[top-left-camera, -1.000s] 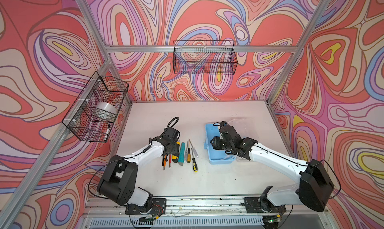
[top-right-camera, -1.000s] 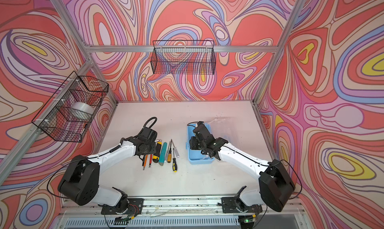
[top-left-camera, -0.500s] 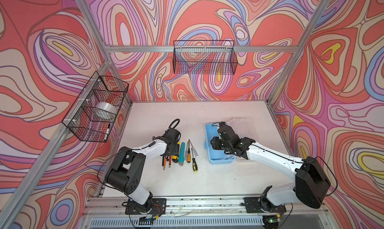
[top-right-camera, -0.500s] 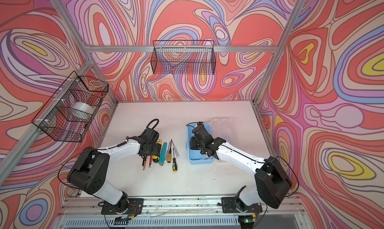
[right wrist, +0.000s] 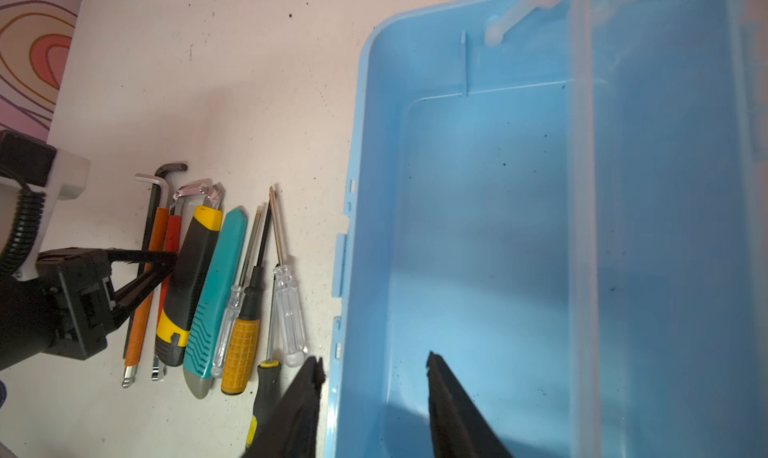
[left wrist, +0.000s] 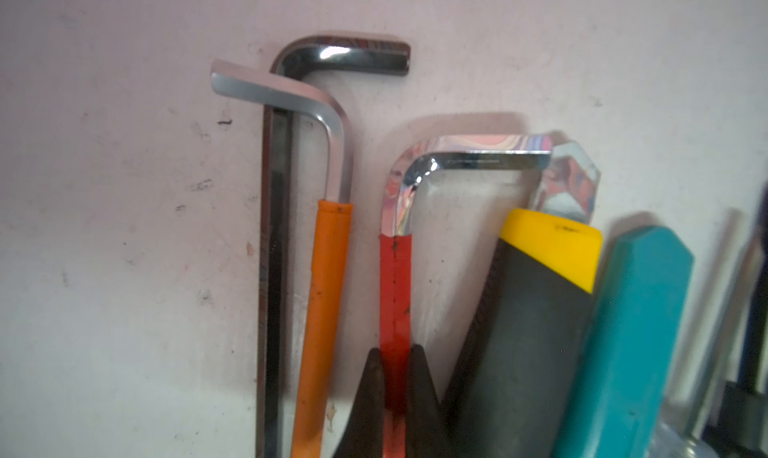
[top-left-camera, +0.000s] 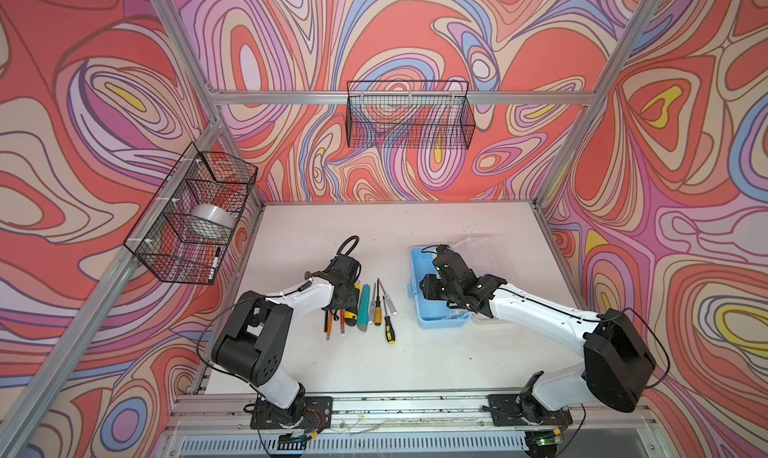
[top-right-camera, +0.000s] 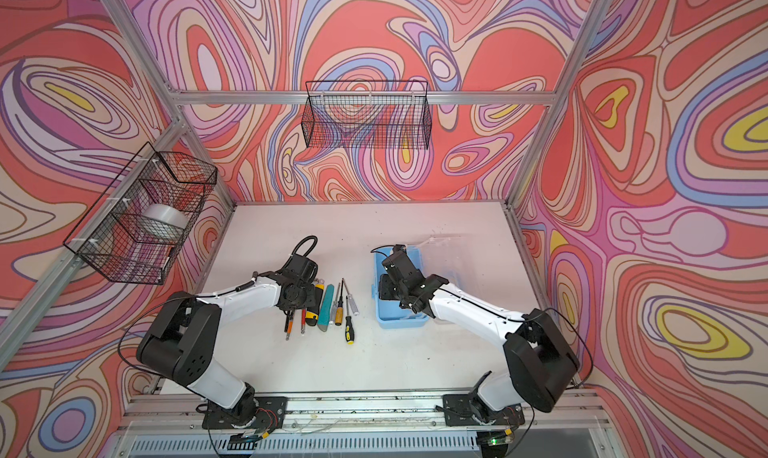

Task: Pack the tool kit
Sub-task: 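Grasp the red-sleeved hex key with the left gripper and carry it over the box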

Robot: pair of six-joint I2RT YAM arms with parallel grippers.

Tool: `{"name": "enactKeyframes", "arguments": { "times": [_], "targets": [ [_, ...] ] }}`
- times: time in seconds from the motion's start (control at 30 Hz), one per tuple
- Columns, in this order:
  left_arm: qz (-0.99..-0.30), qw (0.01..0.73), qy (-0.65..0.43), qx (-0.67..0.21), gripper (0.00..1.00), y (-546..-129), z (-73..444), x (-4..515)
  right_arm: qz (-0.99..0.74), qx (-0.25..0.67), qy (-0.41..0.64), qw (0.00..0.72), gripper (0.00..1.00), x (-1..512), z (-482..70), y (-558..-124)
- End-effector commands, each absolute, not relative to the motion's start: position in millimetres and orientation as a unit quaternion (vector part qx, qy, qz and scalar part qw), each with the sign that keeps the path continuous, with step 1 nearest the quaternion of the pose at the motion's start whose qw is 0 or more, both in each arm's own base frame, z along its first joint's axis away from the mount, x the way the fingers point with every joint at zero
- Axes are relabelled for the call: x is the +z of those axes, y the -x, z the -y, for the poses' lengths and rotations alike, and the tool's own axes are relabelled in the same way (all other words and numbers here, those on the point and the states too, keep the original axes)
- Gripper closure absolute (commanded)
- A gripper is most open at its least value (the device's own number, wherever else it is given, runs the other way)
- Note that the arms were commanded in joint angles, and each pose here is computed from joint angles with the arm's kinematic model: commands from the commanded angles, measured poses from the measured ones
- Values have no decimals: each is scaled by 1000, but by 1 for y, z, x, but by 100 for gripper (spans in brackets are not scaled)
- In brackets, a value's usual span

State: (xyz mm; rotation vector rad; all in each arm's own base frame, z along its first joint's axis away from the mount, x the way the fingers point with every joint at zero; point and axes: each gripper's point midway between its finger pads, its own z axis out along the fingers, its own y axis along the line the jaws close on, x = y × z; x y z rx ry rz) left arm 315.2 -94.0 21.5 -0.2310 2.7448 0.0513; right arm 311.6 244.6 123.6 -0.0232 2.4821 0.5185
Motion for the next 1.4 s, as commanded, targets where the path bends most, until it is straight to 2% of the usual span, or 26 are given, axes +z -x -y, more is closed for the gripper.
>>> {"name": "enactKeyframes", "arguments": {
  "times": [0.0,0.17,0.33,0.5,0.67,0.83,1.03,1.2,1.37],
  "targets": [
    [-973,218,78,21,100,-332,94,42,-935,199,13,292,57,117,-250,-311],
    [-966,248,70,8,100,-343,99,76,-933,199,8,301,58,123,-248,-312],
    [-949,289,87,-94,100,-344,125,129,-922,204,-10,329,58,145,-241,-315],
    [-910,349,93,-203,100,-342,178,192,-907,206,-30,365,58,175,-226,-319],
    [-876,370,86,-298,100,-349,246,224,-901,210,-58,374,58,187,-203,-324],
    [-872,363,80,-318,100,-359,300,216,-901,176,-76,388,58,189,-174,-328],
    [-887,337,53,-310,100,-366,348,182,-895,147,-85,413,58,198,-149,-332],
    [-899,310,71,-301,100,-374,361,154,-884,134,-88,439,58,206,-135,-336],
    [-912,294,73,-275,100,-376,368,138,-889,143,-84,426,58,191,-131,-340]
  ]
}}
